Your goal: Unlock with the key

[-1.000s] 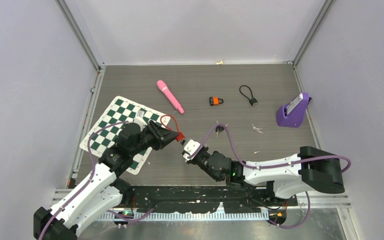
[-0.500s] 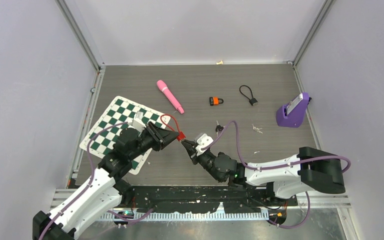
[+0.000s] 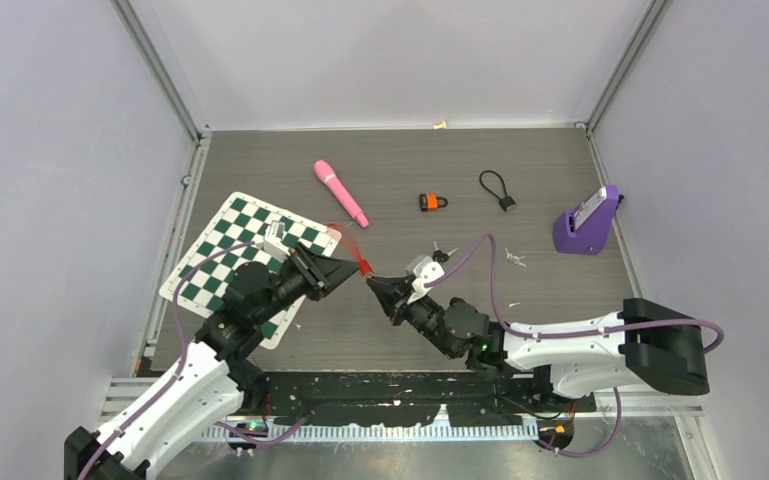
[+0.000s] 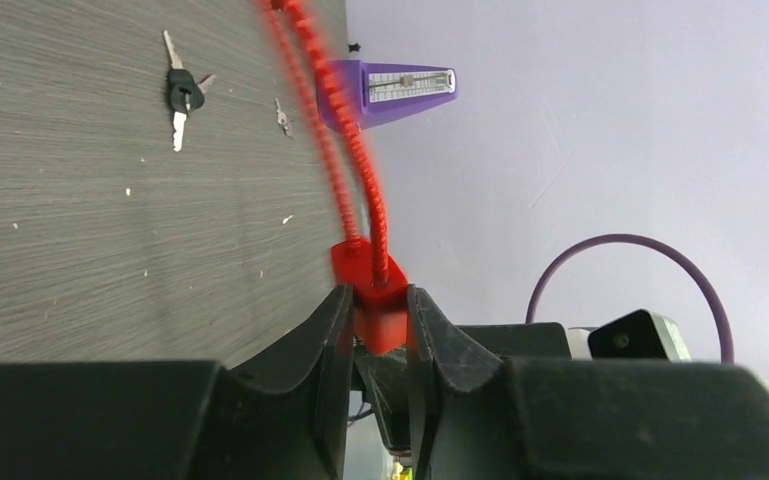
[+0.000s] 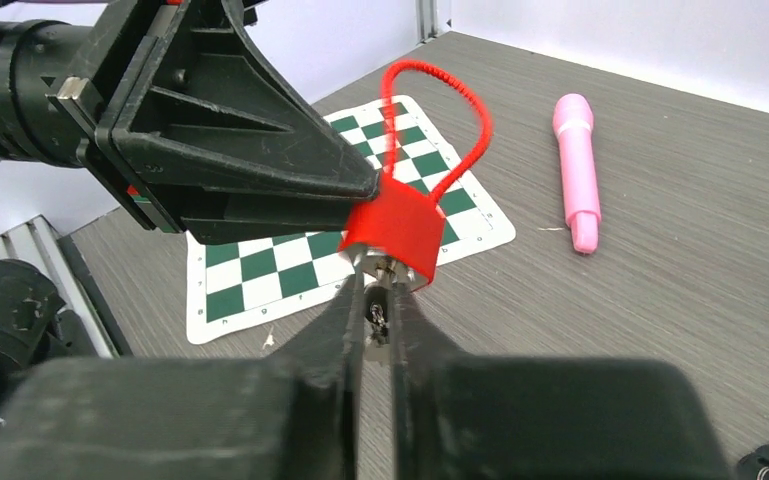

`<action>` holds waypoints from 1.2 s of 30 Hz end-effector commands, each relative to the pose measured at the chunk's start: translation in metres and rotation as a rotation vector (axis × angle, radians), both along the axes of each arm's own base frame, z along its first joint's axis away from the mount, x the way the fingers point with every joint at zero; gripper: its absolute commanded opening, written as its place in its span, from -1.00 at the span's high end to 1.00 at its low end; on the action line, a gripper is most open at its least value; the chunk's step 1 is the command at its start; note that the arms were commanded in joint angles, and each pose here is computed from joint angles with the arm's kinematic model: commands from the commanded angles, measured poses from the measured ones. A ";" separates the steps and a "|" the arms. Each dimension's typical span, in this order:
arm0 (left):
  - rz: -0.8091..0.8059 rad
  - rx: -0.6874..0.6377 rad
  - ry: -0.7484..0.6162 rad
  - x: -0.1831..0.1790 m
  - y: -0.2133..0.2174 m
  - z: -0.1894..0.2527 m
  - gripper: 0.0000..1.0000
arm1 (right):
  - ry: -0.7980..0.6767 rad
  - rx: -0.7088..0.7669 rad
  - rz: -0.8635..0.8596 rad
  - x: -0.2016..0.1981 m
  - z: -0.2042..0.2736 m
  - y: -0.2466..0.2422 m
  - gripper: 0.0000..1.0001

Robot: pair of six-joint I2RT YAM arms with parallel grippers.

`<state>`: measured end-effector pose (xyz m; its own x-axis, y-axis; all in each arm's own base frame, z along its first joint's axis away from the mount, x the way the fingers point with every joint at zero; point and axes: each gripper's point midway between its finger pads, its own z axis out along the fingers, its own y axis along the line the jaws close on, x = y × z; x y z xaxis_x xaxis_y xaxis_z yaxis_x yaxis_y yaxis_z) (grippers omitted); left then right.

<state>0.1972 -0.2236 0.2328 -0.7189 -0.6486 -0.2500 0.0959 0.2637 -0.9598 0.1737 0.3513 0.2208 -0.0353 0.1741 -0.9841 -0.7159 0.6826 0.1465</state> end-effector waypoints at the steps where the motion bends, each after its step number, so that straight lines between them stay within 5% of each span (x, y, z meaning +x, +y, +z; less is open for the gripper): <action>1: -0.016 -0.057 -0.110 0.002 -0.004 0.033 1.00 | -0.015 0.041 0.018 -0.004 0.018 -0.006 0.87; 5: -0.044 -0.043 -0.084 0.002 -0.010 0.031 1.00 | -0.093 -0.041 0.034 -0.004 0.016 -0.003 0.89; 8: -0.058 -0.018 -0.057 0.001 -0.012 0.026 0.80 | -0.142 -0.120 0.025 -0.003 0.013 -0.001 0.89; 16: -0.067 0.135 0.055 -0.008 -0.003 0.004 -0.52 | -0.231 -0.237 -0.032 0.004 0.009 -0.002 0.90; 20: -0.074 0.239 0.125 -0.012 0.003 -0.009 -0.82 | -0.292 -0.302 -0.040 0.000 0.010 0.001 0.89; 29: -0.173 0.317 0.245 -0.011 -0.013 -0.027 -0.70 | -0.467 -0.475 -0.033 -0.015 0.012 0.018 0.90; 36: -0.170 0.312 0.264 -0.010 -0.014 -0.032 0.01 | -0.542 -0.557 -0.058 -0.020 0.008 0.024 0.90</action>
